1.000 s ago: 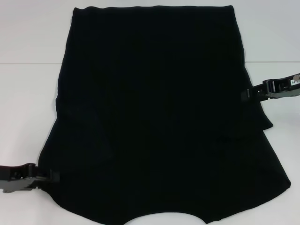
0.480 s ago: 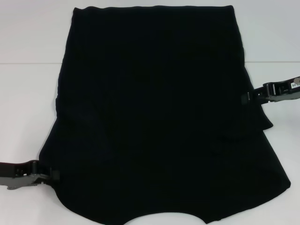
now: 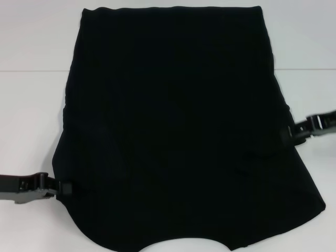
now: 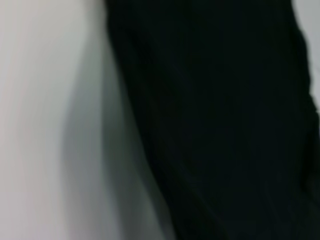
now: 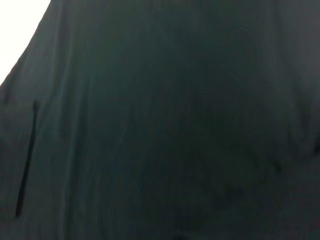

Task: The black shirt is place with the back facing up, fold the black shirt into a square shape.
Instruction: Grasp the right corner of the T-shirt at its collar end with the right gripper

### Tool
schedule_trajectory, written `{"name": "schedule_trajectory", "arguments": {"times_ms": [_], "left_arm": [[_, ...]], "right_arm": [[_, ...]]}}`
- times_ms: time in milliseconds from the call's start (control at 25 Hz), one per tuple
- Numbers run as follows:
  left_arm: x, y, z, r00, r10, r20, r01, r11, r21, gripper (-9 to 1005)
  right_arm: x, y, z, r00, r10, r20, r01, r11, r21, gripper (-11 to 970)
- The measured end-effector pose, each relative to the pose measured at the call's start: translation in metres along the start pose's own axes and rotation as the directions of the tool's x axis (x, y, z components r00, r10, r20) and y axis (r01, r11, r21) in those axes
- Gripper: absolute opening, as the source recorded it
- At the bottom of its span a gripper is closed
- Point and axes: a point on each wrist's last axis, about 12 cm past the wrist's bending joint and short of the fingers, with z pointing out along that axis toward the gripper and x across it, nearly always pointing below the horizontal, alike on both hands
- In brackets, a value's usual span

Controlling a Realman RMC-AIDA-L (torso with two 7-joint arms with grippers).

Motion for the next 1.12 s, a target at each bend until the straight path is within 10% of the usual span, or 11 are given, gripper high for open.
{"name": "schedule_trajectory", "arguments": {"times_ms": [1120], "left_arm": [[-0.02,-0.007,0.002,0.999,0.015,0.035,-0.015,1.0,-0.006,41]], "right_arm": [[0.075,-0.024,0.014,0.985,-0.003,-0.173,0.001,1.0,-0.013,640]]}}
